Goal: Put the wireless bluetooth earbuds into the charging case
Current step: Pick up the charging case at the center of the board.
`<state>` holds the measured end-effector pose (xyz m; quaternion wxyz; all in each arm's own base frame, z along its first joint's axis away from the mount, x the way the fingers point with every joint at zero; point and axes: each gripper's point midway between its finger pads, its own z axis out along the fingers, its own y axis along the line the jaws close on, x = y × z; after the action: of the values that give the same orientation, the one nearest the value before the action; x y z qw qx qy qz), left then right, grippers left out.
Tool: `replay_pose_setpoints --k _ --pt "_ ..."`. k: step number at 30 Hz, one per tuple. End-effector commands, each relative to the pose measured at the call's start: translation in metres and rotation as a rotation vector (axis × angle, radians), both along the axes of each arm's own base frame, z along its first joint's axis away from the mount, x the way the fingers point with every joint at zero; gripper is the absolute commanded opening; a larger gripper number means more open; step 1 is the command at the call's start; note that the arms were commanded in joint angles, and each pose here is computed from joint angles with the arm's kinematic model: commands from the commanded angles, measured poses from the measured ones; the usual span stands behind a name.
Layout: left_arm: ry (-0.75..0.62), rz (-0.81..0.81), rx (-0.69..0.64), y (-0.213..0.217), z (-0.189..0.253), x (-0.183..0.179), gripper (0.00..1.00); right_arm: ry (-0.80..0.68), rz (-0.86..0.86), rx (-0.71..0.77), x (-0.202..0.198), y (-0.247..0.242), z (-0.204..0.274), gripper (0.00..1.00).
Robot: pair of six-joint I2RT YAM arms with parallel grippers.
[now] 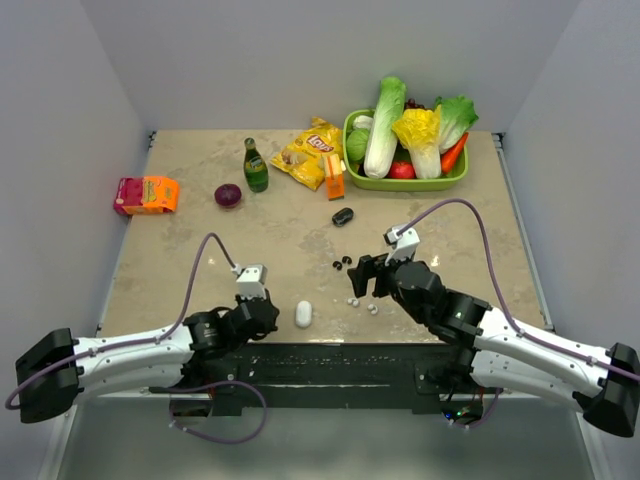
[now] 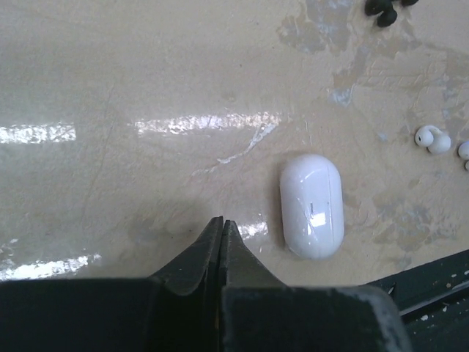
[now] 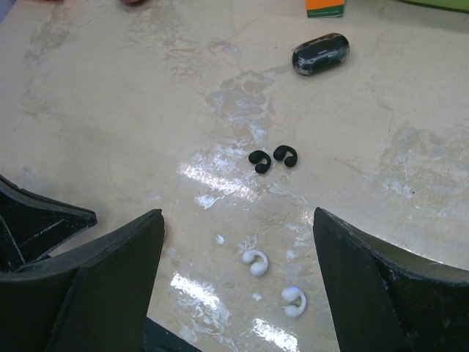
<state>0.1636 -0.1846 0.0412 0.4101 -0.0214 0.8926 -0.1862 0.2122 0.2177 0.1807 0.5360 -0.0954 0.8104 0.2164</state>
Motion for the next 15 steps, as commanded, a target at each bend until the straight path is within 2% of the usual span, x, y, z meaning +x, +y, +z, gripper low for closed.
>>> replay_pose_setpoints --k 1,9,10,15 --pt "0.019 -0.033 -0.039 -0.011 -0.006 -0.01 0.0 -0.011 0.026 0.056 -0.004 0.006 0.007 0.84" --pt "0.045 -0.117 -0.006 -0.034 -0.022 -0.021 0.0 -0.001 0.015 0.062 -0.006 0.001 0.005 0.86" --pt "0.03 -0.126 -0.043 -0.044 -0.015 -0.019 0.0 -0.001 0.015 0.062 -0.006 0.0 0.005 0.86" --pt "0.031 -0.156 -0.058 -0.054 -0.016 -0.021 0.0 0.002 0.012 0.058 -0.008 -0.003 0.003 0.86"
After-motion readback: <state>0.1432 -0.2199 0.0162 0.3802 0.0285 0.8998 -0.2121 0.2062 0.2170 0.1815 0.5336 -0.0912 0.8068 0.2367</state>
